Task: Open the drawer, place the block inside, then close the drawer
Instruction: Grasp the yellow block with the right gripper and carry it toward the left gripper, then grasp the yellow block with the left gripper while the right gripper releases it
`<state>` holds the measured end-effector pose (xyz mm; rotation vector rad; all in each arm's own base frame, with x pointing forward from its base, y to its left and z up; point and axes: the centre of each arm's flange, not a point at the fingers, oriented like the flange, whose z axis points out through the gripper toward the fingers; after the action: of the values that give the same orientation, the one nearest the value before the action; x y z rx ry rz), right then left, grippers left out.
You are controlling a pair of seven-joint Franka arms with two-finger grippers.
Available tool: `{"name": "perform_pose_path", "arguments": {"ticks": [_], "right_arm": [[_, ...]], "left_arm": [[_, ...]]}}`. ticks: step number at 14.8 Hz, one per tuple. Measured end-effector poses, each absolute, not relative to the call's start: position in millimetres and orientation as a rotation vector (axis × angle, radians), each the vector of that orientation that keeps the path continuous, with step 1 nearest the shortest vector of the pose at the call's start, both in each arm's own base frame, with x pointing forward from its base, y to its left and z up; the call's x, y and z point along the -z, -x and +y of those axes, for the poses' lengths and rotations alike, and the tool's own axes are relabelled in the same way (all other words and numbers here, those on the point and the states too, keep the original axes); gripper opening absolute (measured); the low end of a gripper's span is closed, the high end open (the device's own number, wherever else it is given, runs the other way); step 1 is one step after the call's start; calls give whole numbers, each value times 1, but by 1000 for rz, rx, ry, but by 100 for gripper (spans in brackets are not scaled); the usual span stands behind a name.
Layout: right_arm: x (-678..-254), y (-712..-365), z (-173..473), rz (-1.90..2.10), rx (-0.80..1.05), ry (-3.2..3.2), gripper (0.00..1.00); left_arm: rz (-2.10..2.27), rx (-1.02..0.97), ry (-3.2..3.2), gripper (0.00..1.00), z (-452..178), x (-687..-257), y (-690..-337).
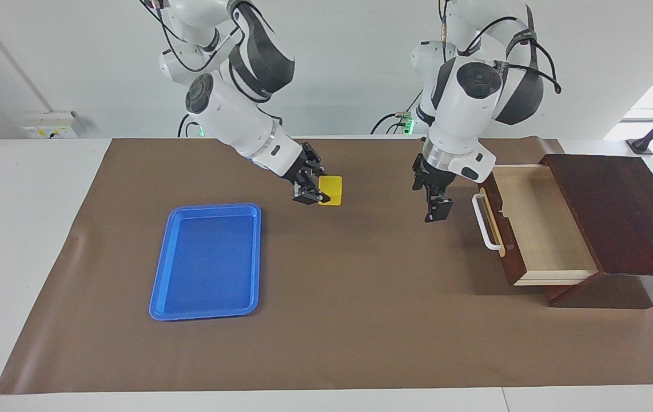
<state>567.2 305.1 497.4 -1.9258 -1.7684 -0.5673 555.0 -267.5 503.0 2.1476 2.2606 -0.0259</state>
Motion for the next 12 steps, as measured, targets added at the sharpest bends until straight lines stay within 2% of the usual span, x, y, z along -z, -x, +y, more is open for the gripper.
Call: {"name": "perform_pose_path", "arguments": {"ticks": [3,7,12], "right_arm": [[-491,-557,336,-1804,586,1908,55],[-491,-555,344,-1800,599,1914,55],[-492,-555,345,-1795,608,1921,55]], "left_arm": [[2234,33,-2189,100,-295,-498,-542],[2223,51,-2244,100,-331,-479,-527],[2193,96,-2239,100,-348,-487,-519]]}}
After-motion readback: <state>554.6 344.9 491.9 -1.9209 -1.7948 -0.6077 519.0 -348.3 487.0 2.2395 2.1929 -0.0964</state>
